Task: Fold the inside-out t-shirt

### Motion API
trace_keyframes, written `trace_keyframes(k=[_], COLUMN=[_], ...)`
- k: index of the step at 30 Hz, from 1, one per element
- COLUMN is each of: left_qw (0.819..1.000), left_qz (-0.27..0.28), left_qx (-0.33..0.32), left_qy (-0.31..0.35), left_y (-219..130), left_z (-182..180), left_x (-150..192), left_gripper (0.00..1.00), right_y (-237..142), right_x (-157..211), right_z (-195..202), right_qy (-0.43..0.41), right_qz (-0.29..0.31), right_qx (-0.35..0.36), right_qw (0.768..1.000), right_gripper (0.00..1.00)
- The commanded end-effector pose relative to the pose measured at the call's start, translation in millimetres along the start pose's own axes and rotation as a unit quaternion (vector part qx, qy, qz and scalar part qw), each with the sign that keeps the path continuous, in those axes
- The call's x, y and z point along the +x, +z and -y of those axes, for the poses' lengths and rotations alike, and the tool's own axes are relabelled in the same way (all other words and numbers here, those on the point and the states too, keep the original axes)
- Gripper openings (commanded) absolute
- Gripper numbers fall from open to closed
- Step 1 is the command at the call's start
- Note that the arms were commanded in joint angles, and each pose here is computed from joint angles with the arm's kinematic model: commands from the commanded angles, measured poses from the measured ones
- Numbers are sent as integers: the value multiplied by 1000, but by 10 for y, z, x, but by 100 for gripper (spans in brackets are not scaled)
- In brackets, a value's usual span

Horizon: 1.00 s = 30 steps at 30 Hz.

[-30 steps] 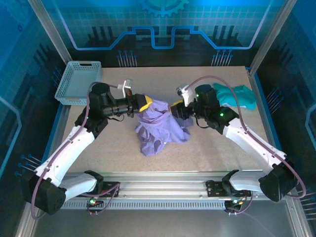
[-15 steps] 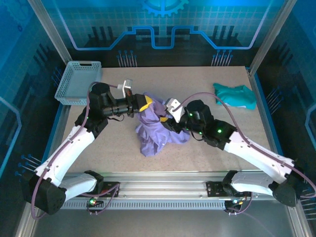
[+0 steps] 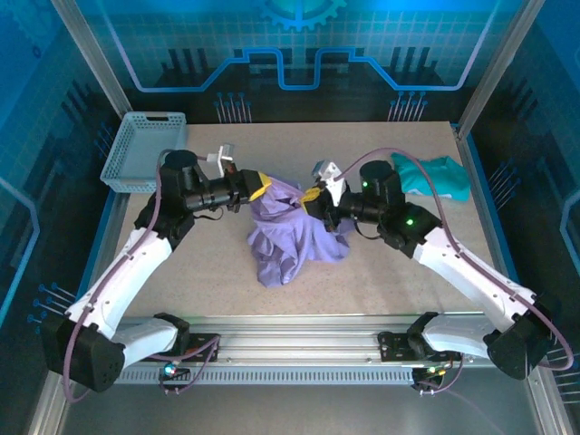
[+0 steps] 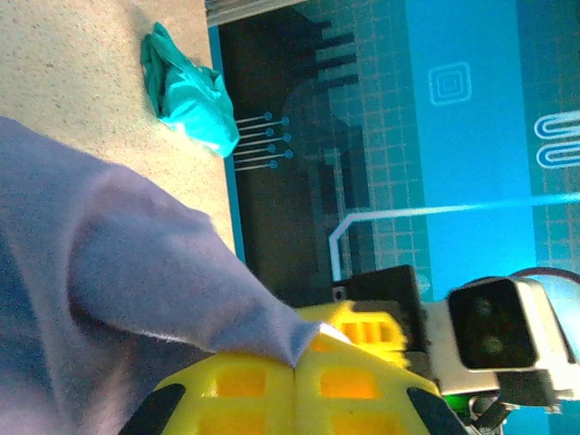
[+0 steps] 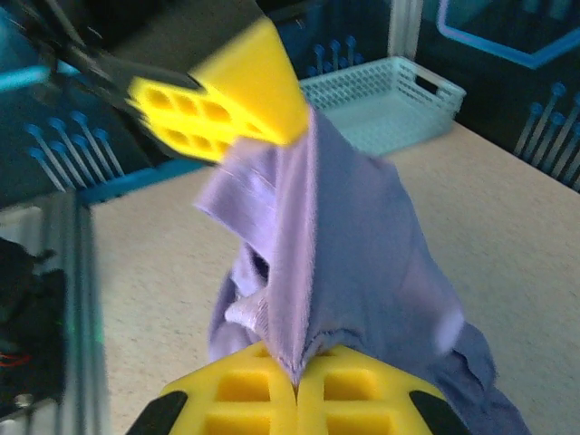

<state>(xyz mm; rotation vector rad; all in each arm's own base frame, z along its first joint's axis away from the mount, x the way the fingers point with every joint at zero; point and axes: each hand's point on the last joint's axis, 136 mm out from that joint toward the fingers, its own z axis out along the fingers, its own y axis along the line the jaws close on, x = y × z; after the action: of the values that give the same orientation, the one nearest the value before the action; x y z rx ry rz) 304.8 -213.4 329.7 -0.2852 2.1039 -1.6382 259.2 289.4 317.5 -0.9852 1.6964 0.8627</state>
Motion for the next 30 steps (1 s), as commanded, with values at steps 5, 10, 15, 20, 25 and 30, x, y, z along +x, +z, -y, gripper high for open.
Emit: trace_keyframes(k=[5,10,15,20,25,30], left_qw=[997,985,961,972,969,968], left_qz=[43,49,70,-12,-73,-91], left_qx=[-59,-133,-194,-79,-19,-3], left_qy=[29,93,184,219,235,234], left_y=[56,-45,-402,-295,-82,34], left_z=[-278,-473,-515,-154,93,150], left_x=[-289,-305,-176,312,573,595], left_gripper=[0,25,57,60,53,51], right_y=[19,162,194,207,211,196], right_x=[-182,-112,-58,-60,-60,-56], right_z=[-442,-299,-162,-144,-136,-140], right_qy=[82,114,133,134,135,132], right_qz=[37,25,22,19,18,16], right_qx=[-189,-172,-151,-151,-151,-149], right_qw=[978,978,979,979,979,980], right_gripper=[6,3,1,1,1,1])
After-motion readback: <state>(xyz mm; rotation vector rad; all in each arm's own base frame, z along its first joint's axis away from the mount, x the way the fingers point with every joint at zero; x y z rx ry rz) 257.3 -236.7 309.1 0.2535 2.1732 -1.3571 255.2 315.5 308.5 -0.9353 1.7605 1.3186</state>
